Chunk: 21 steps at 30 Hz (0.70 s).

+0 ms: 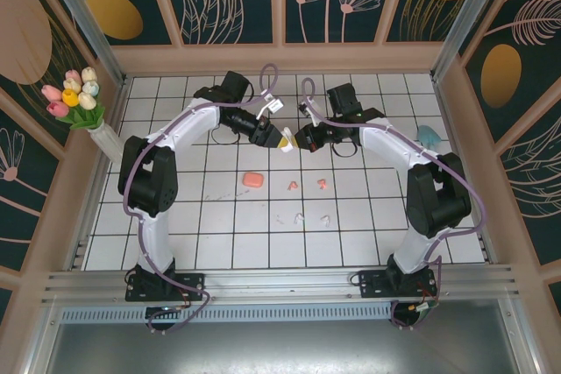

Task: Insert the wireless bluetooth earbuds into the charging case

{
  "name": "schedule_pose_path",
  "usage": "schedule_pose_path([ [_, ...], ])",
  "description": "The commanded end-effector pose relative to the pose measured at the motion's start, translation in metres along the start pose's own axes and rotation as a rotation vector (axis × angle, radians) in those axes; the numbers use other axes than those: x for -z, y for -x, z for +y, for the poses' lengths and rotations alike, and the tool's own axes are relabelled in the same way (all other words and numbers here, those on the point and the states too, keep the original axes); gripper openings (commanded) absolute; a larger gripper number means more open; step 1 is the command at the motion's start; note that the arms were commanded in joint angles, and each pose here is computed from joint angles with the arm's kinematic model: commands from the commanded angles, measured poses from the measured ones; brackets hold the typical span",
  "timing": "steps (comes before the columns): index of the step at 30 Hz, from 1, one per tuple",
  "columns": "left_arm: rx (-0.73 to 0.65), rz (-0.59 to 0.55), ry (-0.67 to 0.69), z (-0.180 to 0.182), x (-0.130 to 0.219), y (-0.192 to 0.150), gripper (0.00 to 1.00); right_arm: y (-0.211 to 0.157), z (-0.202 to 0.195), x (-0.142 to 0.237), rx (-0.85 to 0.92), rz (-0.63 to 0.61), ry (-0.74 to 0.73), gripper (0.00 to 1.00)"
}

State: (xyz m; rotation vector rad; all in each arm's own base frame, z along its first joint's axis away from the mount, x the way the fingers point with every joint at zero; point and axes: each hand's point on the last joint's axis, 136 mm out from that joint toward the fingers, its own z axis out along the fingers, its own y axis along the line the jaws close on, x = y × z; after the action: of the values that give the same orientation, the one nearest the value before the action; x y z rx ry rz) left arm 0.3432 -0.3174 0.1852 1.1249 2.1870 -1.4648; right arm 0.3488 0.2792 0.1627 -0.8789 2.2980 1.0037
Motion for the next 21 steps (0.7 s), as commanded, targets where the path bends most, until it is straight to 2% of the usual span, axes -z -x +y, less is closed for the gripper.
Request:
schedule_pose_path([
  [1, 0.012, 0.014, -0.053, -0.004, -0.007, -0.007, 0.41, 0.005, 0.006, -0.003, 0.030, 0.008, 0.025, 0.00],
  [13, 0.016, 0.012, -0.064, -0.004, -0.008, -0.007, 0.28, 0.004, 0.007, -0.005, 0.031, 0.014, 0.023, 0.00],
  [21, 0.002, 0.007, -0.066, -0.006, -0.007, -0.006, 0.08, 0.014, 0.005, 0.000, 0.027, -0.017, -0.008, 0.00],
])
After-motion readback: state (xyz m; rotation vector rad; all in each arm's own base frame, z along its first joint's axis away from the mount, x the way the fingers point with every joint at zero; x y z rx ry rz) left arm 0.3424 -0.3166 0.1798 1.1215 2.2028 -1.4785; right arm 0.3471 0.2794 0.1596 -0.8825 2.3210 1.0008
